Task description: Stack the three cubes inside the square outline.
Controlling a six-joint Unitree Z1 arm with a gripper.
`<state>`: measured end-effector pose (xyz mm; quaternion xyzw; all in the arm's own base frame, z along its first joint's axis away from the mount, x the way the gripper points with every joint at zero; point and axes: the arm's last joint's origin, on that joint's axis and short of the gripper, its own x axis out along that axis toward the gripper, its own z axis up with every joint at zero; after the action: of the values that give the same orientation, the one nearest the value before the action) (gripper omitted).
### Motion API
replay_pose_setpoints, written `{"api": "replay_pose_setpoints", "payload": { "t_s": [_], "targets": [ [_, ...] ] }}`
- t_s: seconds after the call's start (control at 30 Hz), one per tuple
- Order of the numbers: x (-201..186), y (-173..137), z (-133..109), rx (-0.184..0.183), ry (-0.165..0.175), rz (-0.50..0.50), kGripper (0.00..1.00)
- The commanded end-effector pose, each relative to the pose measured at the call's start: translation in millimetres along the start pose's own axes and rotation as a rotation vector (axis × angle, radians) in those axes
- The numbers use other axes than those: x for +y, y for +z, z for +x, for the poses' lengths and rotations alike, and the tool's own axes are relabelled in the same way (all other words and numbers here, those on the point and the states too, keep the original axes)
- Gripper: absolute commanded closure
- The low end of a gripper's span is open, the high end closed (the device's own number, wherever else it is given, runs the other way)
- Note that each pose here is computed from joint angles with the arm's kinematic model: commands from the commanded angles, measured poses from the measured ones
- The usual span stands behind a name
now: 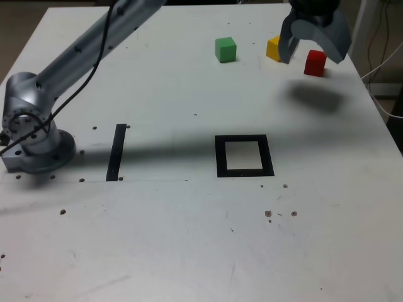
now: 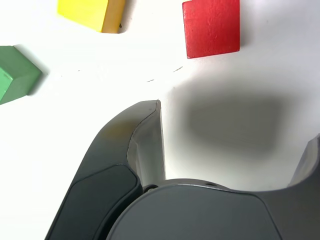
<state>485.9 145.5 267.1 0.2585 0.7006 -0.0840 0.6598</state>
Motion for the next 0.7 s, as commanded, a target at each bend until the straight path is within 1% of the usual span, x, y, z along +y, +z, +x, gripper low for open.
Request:
{"api": "replay_pose_setpoints", "payload": {
  "t_s": [0.0, 0.13, 0.33, 0.67],
  "targets": [
    [5, 0, 9, 0.009, -0.005, -0.004, 0.02],
    [14, -2, 22, 0.017, -0.002, -0.007, 0.02],
    [24, -1, 31, 0.020, 0.035, -0.002, 0.03],
    [28, 7, 48, 0.019, 0.054, -0.001, 0.06]
  ]
}}
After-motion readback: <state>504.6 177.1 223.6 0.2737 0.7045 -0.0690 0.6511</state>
